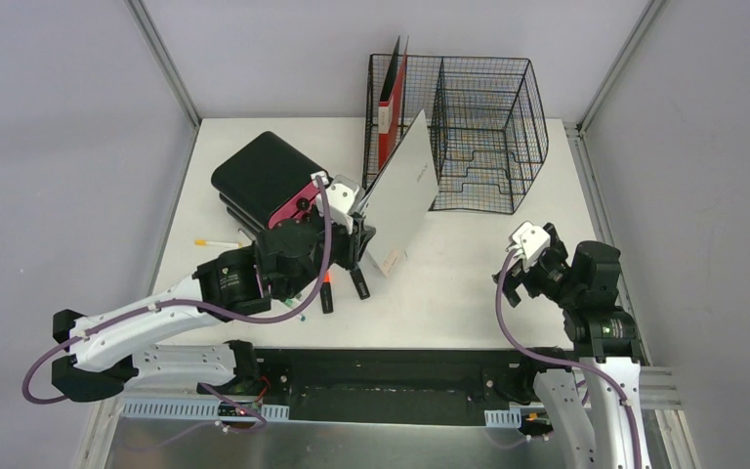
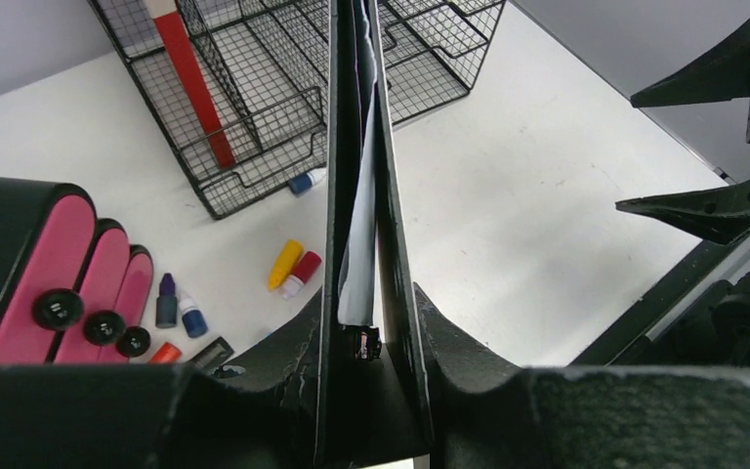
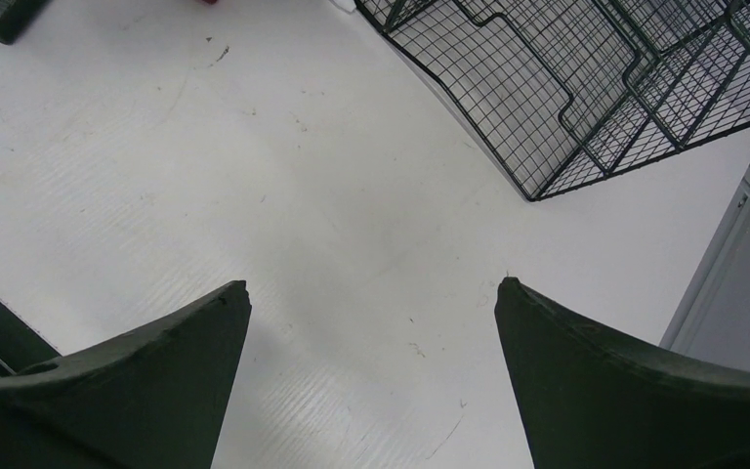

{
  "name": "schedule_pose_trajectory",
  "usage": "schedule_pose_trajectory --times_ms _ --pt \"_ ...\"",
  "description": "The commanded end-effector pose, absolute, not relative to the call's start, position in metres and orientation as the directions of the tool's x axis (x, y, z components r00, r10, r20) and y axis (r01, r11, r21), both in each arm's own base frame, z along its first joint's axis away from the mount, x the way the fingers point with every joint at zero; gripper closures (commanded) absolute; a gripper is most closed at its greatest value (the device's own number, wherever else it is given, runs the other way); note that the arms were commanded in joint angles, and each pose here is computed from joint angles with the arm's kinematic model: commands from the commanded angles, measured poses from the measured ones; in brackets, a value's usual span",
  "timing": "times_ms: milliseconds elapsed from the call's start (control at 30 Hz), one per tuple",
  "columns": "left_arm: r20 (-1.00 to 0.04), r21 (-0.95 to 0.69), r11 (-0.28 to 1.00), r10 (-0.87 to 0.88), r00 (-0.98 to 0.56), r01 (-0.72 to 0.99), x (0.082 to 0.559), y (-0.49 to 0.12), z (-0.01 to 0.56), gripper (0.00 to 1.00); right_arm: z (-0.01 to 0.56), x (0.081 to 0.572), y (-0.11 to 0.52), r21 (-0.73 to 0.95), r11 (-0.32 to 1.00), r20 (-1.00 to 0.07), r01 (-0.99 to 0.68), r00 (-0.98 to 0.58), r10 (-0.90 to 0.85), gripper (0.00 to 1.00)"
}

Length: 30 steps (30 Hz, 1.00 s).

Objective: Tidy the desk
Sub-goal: Place the folder in the storage box.

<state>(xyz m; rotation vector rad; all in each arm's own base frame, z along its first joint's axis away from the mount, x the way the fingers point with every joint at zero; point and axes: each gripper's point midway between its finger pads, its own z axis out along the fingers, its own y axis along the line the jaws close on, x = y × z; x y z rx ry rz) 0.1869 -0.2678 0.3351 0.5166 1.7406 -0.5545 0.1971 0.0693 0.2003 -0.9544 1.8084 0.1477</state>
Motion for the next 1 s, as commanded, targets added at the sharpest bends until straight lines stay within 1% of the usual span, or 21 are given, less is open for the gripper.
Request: schedule_pose_trajectory --times_ms 0,400,533,800,967 --pt "-0.99 -0.09 0.809 -0.01 -0.14 0.581 0.197 -0.263 0.382 1.0 0.206 0.206 0.065 -0.349 0.686 -0.831 -0.639 -0.127 -0.541 0.01" --pt "-0.987 -0.085 0.857 -0.004 -0.158 0.509 0.234 -0.275 0.406 1.0 0.205 0.206 0.064 -0.357 0.681 -0.825 -0.639 -0.126 -0.55 0.01" --pt "-0.986 -0.093 0.846 -0.006 -0.166 0.525 0.244 -0.284 0.412 1.0 0.204 0.206 0.065 -0.357 0.679 -0.825 -0.641 -0.124 -0.551 0.01" --pt "-0.981 -0.139 0.851 -0.047 -0.19 0.507 0.281 -0.3 0.426 1.0 0.204 0.205 0.065 -0.358 0.676 -0.825 -0.644 -0.122 -0.552 0.01" --pt "-0.985 -0.124 0.871 -0.051 -0.165 0.476 0.306 -0.312 0.439 1.0 0.203 0.205 0.066 -0.356 0.674 -0.824 -0.647 -0.122 -0.553 0.01"
